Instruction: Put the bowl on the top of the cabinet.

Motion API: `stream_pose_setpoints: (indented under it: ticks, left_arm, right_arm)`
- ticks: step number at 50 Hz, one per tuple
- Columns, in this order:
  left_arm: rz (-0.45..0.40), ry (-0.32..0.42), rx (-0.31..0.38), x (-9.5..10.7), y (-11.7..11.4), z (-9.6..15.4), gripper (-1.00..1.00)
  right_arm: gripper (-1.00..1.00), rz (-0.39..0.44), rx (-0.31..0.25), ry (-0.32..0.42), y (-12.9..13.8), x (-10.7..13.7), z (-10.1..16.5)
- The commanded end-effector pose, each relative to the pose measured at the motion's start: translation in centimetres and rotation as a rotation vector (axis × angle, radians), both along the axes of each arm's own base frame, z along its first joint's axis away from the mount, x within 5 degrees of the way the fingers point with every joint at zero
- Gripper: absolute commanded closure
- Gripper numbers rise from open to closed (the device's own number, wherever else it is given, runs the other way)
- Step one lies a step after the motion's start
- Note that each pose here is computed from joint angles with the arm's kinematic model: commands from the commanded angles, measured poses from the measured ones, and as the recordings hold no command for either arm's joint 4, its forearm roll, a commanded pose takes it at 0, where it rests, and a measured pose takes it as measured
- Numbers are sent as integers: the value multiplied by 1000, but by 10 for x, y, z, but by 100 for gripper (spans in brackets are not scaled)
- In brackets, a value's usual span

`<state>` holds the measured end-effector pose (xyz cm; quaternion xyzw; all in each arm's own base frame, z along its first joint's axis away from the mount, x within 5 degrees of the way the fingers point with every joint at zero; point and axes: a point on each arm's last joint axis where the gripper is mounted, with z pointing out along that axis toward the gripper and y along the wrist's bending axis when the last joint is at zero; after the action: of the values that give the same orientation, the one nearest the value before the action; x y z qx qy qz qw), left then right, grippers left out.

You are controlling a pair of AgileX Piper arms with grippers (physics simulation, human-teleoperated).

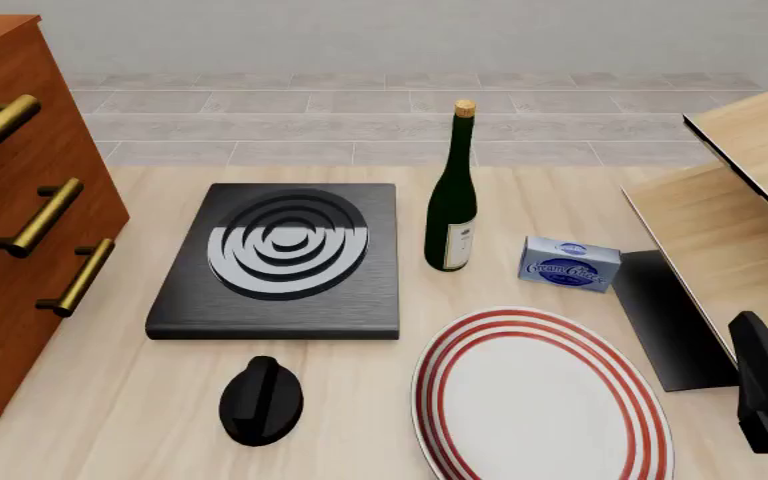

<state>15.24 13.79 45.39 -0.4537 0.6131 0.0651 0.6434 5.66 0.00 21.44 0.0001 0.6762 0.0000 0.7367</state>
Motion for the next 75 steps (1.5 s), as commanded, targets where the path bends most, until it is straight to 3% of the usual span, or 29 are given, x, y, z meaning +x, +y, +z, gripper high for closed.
stream_pose_setpoints:
  ticks: [1, 40, 59, 60, 75]
  left_arm:
    - [19, 15, -6, 5, 11, -5, 100]
    - [29, 114, -30, 18, 31, -26, 100]
    - [42, 139, 6, 13, 33, -24, 100]
    - [35, 133, 39, 10, 29, -18, -100]
    - [27, 138, 55, 8, 25, -15, -100]
  right_arm:
    - [-100, 0, 0, 0, 0, 0, 0]
    - [-100, 0, 0, 0, 0, 0, 0]
    - [-100, 0, 0, 0, 0, 0, 0]
    - [-100, 0, 0, 0, 0, 0, 0]
    - [-100, 0, 0, 0, 0, 0, 0]
